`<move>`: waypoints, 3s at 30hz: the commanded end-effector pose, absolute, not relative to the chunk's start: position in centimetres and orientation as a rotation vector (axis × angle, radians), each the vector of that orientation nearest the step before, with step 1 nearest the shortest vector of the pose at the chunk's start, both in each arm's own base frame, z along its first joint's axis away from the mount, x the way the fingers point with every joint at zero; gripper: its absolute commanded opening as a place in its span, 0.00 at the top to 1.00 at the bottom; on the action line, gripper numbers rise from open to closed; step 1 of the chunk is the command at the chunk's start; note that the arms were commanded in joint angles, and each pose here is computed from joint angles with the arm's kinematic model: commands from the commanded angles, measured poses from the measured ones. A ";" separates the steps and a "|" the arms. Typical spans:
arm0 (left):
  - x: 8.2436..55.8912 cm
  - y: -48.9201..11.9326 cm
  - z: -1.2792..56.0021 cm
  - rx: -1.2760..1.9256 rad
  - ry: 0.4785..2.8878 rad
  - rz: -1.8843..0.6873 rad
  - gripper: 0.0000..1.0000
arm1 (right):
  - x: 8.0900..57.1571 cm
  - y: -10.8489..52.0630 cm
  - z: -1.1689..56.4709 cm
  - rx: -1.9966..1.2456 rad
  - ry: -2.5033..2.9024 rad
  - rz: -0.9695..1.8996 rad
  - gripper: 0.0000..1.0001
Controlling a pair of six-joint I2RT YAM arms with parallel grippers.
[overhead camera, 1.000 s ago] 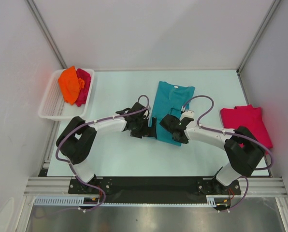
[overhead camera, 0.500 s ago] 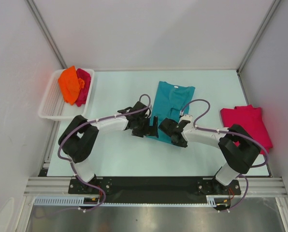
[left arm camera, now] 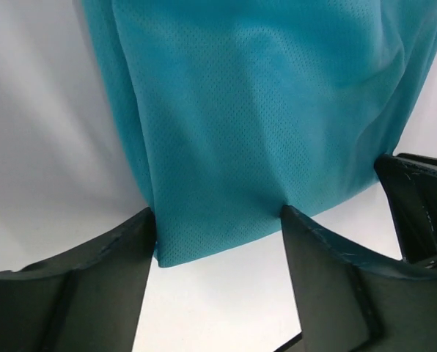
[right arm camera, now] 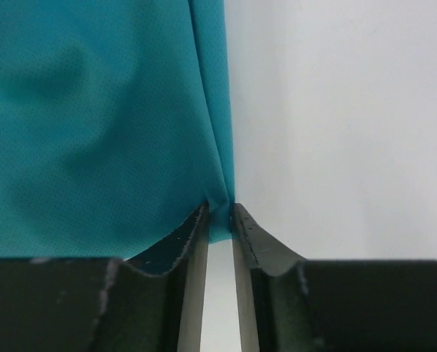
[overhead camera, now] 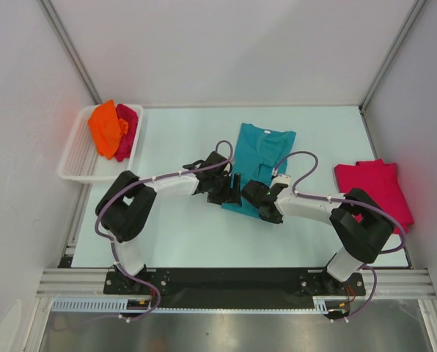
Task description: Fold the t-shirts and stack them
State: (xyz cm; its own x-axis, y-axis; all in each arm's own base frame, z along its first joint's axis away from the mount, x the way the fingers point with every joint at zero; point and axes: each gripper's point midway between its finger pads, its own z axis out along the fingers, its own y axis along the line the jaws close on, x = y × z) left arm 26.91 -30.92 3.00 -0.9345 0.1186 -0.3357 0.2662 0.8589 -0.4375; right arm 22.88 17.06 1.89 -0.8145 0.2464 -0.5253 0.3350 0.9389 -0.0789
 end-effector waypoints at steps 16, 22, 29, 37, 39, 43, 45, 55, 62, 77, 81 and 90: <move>24.8 -30.7 3.7 0.359 2.741 -0.782 1.00 | 21.6 17.7 0.6 0.381 2.554 -0.187 1.00; 24.4 -30.1 4.4 0.355 2.734 -0.772 1.00 | 20.8 17.5 2.0 0.358 2.537 -0.208 1.00; 22.7 -28.7 5.4 0.358 2.729 -0.776 1.00 | 18.2 17.2 5.4 0.368 2.521 -0.189 1.00; 19.5 -26.2 6.3 0.335 2.733 -0.787 1.00 | 13.8 17.3 8.5 0.352 2.532 -0.164 1.00; 18.8 -25.9 7.3 0.331 2.719 -0.807 1.00 | 12.8 17.8 9.1 0.341 2.534 -0.150 1.00; 18.3 -25.0 10.2 0.308 2.698 -0.792 1.00 | 12.1 19.4 10.9 0.313 2.516 -0.095 1.00; 18.8 -25.3 13.1 0.302 2.629 -0.827 1.00 | 12.2 20.6 12.3 0.308 2.498 -0.055 1.00; 18.9 -24.9 19.3 0.264 2.521 -0.868 1.00 | 12.7 22.6 16.5 0.283 2.389 0.027 1.00; 20.8 -26.0 18.3 0.275 2.532 -0.828 1.00 | 15.3 22.0 17.1 0.295 2.333 0.000 1.00; 30.2 -31.3 15.6 0.315 2.575 -0.821 1.00 | 28.8 19.2 17.8 0.327 2.222 -0.086 1.00; 32.4 -31.8 14.9 0.303 2.588 -0.819 1.00 | 31.0 18.4 16.8 0.339 2.240 -0.107 1.00; 36.8 -31.1 14.5 0.241 2.588 -0.794 1.00 | 34.7 16.9 14.2 0.355 2.276 -0.161 1.00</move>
